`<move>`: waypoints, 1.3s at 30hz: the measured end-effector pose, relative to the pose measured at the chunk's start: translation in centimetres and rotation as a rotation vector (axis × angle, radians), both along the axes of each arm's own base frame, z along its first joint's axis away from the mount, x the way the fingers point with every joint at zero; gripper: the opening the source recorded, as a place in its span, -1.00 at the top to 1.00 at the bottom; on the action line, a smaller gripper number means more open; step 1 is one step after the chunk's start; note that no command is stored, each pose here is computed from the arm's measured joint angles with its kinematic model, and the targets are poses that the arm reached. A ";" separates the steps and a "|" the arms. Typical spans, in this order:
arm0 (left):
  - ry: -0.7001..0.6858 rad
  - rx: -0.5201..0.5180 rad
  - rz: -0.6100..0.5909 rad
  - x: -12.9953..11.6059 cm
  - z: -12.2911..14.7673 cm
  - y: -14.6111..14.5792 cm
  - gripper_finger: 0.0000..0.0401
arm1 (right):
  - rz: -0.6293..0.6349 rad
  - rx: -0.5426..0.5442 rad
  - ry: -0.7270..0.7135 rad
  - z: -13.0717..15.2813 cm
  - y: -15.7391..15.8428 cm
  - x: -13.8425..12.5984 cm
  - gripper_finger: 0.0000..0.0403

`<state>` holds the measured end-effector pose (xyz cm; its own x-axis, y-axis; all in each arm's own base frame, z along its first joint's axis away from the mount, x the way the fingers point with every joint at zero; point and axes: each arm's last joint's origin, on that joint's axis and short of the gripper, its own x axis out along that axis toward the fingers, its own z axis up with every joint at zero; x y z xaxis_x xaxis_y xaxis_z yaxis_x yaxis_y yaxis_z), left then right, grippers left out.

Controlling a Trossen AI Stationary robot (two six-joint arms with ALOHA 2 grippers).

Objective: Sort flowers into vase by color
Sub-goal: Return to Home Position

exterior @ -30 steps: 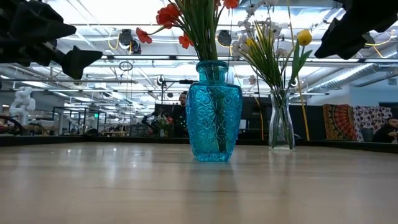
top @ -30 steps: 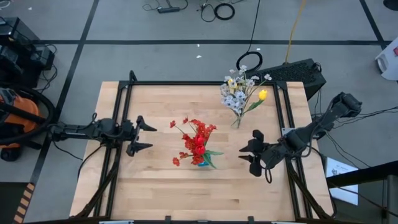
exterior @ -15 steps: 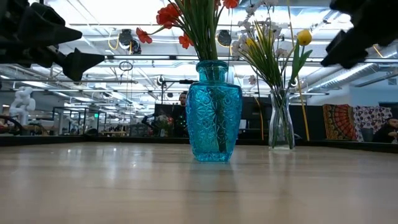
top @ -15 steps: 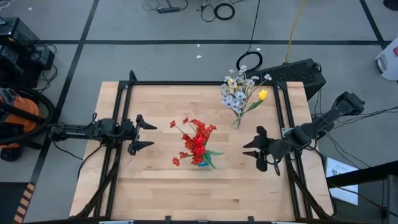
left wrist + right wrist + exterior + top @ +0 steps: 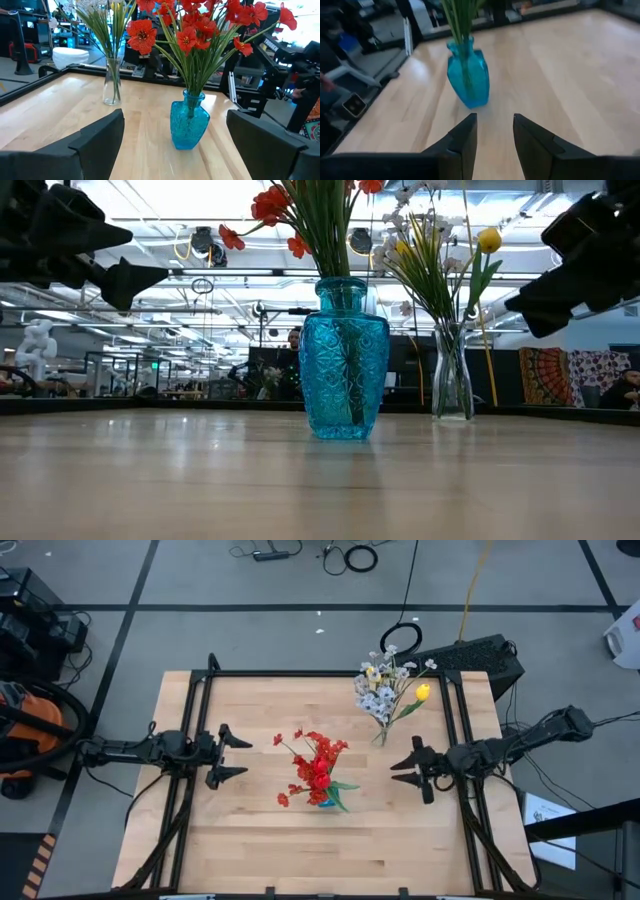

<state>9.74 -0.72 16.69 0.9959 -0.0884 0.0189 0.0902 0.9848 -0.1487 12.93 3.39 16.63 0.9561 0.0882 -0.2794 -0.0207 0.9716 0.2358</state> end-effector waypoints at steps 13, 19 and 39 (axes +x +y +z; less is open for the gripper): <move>0.000 0.000 0.000 0.0 0.0 0.0 -0.77 | -0.014 -0.075 -0.294 0.4 -1.3 -2.4 0.41; 0.000 0.000 0.000 0.0 0.0 0.0 -0.77 | -0.022 -0.078 -0.414 1.3 -1.6 -3.5 0.41; 0.002 0.000 0.000 0.0 0.0 0.0 -0.77 | -0.021 -0.096 -0.340 0.7 -1.6 -3.5 0.41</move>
